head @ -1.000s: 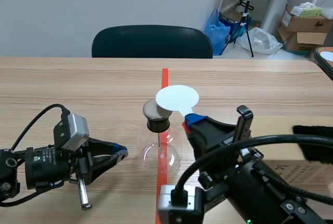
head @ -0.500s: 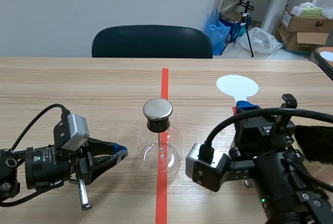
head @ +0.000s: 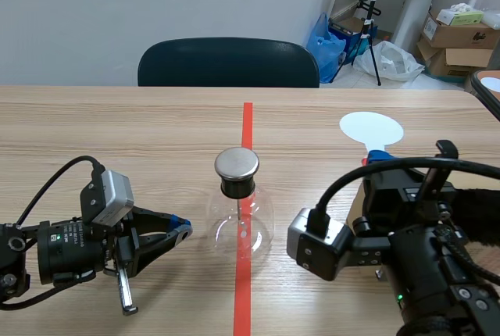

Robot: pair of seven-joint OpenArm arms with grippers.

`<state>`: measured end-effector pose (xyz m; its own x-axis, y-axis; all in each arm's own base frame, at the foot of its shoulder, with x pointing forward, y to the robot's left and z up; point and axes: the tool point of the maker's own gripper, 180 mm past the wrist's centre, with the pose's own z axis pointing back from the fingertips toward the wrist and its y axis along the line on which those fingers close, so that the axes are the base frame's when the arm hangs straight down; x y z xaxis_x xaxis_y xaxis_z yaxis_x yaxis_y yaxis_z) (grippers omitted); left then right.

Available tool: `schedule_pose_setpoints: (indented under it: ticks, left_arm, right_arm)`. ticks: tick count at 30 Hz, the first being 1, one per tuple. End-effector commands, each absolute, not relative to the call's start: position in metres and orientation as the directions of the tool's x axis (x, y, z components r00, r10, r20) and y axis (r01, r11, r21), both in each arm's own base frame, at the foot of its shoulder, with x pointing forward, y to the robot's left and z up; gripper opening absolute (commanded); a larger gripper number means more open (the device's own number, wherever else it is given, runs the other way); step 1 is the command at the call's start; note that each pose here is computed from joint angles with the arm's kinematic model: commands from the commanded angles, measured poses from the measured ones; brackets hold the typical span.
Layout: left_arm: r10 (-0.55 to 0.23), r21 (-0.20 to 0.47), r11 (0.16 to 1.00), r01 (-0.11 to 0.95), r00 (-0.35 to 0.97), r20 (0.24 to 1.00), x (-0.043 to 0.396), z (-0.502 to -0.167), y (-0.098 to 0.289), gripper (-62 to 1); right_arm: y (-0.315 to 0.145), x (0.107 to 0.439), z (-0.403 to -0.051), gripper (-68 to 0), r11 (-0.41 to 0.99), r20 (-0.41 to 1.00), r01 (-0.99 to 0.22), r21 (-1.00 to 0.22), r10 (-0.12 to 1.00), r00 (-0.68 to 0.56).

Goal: Do the electroscope experiment

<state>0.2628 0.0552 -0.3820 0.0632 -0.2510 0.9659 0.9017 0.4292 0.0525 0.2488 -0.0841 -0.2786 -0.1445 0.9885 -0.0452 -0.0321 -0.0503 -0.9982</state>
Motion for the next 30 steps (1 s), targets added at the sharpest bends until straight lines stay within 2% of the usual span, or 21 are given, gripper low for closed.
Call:
schedule_pose_setpoints:
  ticks: [1,9,19,30]
  left_arm:
    - [-0.216,0.054,0.432,0.9,0.045,0.975,0.266,-0.373,0.051,-57.2]
    - [-0.216,0.054,0.432,0.9,0.045,0.975,0.266,-0.373,0.051,-57.2]
    - [-0.216,0.054,0.432,0.9,0.045,0.975,0.266,-0.373,0.051,-56.4]
    - [-0.216,0.054,0.432,0.9,0.045,0.975,0.266,-0.373,0.051,-56.4]
  right_arm:
    - [-0.082,0.251,-0.274,-65.8,-0.06,-0.057,-0.009,-0.998,0.983,-0.173]
    - [-0.047,0.241,-0.276,-65.8,-0.06,-0.052,-0.009,-0.998,0.929,-0.366]
    - [-0.004,0.217,-0.278,-65.8,-0.06,-0.042,-0.009,-0.998,0.795,-0.605]
    - [0.015,0.2,-0.279,-65.8,-0.06,-0.035,-0.009,-0.998,0.702,-0.711]
